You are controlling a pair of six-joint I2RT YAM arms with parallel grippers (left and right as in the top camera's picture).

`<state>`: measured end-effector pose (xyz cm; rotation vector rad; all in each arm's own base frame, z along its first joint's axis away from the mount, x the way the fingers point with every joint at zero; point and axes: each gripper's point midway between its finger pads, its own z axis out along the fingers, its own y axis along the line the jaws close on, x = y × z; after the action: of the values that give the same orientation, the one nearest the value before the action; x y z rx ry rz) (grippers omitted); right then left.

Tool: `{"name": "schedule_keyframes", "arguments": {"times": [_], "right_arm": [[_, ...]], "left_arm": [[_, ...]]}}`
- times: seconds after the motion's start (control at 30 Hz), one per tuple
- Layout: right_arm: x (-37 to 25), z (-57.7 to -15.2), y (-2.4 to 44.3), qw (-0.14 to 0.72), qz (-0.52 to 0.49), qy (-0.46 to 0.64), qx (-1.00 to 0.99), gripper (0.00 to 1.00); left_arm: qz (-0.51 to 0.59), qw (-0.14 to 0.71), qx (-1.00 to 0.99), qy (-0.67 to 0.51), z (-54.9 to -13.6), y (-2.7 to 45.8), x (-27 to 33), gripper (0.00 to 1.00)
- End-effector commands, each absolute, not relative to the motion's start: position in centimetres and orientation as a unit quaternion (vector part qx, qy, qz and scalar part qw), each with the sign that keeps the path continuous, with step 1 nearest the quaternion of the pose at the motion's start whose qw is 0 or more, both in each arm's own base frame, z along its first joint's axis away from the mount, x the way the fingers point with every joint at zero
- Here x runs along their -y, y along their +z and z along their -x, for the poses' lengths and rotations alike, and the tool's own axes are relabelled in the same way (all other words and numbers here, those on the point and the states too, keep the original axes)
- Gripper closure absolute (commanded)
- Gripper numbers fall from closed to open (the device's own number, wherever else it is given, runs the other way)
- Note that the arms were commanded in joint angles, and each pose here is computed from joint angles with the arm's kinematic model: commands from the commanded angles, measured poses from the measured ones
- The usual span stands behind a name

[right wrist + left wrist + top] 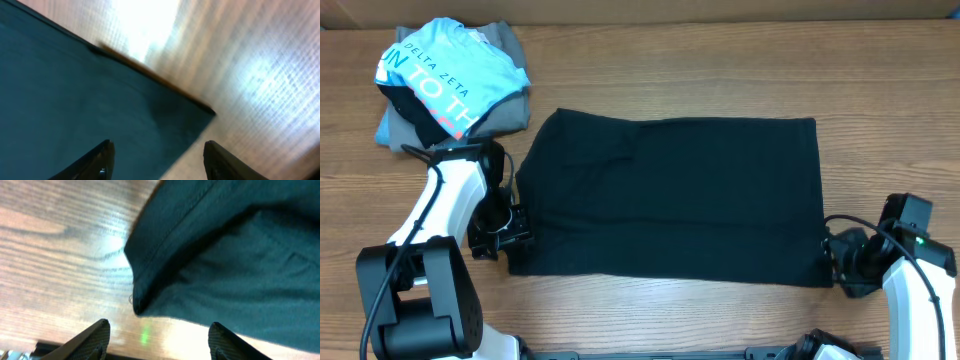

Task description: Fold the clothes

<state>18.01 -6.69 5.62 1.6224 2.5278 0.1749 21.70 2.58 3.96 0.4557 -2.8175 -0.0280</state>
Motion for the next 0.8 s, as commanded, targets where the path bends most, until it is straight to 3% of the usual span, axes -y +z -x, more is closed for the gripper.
{"name": "schedule_keyframes", "arguments": {"times": [0.0,0.23,0.33,0.53,0.77], "right_arm": [[7.3,-21.6,8.9,0.140,-0.486,0.087,-0.859,0.39],[5.6,-27.9,15.5,0.253,-0.380,0.199,-0.867,0.41],[4.7,-30.0,18.2,0.289,-0.345,0.231,-0.863,0.45],[3.4,-33.4,19.1,0.288,-0.291,0.235,-0.882,0.45],[4.4,-37.7,18.4,0.267,-0.291,0.235,-0.888,0.37]], "left_arm": [[-0.152,0.087,0.985,-0.006,-24.9,6.5,-3.1,0.34],[-0.010,-0.113,0.985,0.129,-35.6,14.3,1.9,0.36],[0.037,-0.204,0.969,0.133,-40.0,16.1,4.2,0.41],[0.080,-0.263,0.951,0.140,-44.6,15.0,7.3,0.44],[0.084,-0.278,0.950,0.114,-49.8,13.1,6.9,0.43]]}}
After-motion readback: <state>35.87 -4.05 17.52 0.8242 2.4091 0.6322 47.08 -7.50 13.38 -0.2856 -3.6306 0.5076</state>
